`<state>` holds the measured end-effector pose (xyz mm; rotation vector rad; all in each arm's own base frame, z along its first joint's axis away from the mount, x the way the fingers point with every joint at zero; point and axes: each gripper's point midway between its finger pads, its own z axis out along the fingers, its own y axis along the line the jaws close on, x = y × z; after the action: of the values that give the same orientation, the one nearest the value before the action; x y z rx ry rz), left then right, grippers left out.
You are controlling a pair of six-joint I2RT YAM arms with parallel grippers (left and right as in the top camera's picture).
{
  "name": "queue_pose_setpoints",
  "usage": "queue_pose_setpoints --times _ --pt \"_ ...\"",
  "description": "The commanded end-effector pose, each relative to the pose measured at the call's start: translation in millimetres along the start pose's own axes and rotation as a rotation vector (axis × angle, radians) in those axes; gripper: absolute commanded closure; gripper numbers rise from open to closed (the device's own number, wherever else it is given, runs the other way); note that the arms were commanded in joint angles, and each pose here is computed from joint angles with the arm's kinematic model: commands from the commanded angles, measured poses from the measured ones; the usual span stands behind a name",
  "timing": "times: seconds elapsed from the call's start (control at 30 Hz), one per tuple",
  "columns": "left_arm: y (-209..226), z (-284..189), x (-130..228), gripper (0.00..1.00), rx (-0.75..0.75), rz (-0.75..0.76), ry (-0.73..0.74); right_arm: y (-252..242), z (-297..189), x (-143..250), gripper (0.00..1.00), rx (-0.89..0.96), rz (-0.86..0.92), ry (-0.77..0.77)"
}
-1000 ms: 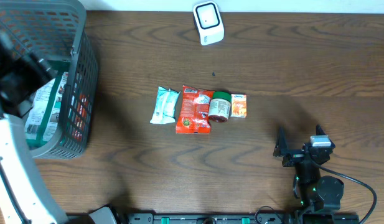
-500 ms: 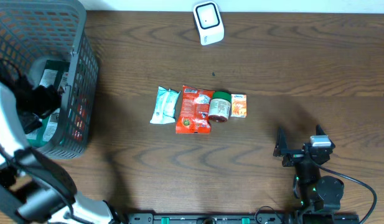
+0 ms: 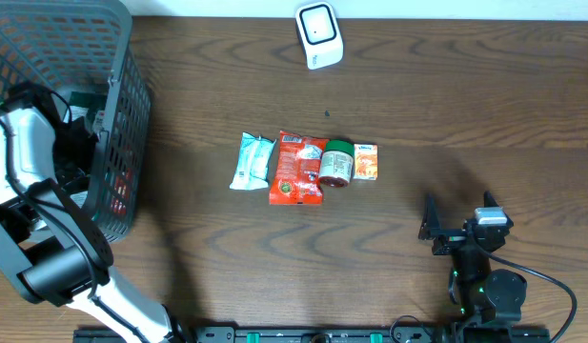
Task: Scan the item barcode
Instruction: 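Return the left gripper into the basket, then grasp the red Nescafe stick sachet with the left gripper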
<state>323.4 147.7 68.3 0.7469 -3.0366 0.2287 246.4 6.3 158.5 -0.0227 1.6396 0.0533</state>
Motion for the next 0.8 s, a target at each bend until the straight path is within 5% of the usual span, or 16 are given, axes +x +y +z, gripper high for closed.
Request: queue_pose_setpoints --times 0.0,0.33,0.63,0.77 --pt "-2 16 5 0.34 -0.012 0.028 0.025 2 0 1 0.01 -0.009 0.013 0.001" --pt "6 55 9 0.45 -0.028 0.020 -0.006 2 0 1 0.01 -0.009 0.013 0.001" --pt "7 58 4 0.71 -0.028 0.000 -0.050 2 0 1 0.01 -0.009 0.013 0.001" --pt "6 48 -2 0.93 -0.027 -0.009 -0.085 2 0 1 0.01 -0.009 0.013 0.001"
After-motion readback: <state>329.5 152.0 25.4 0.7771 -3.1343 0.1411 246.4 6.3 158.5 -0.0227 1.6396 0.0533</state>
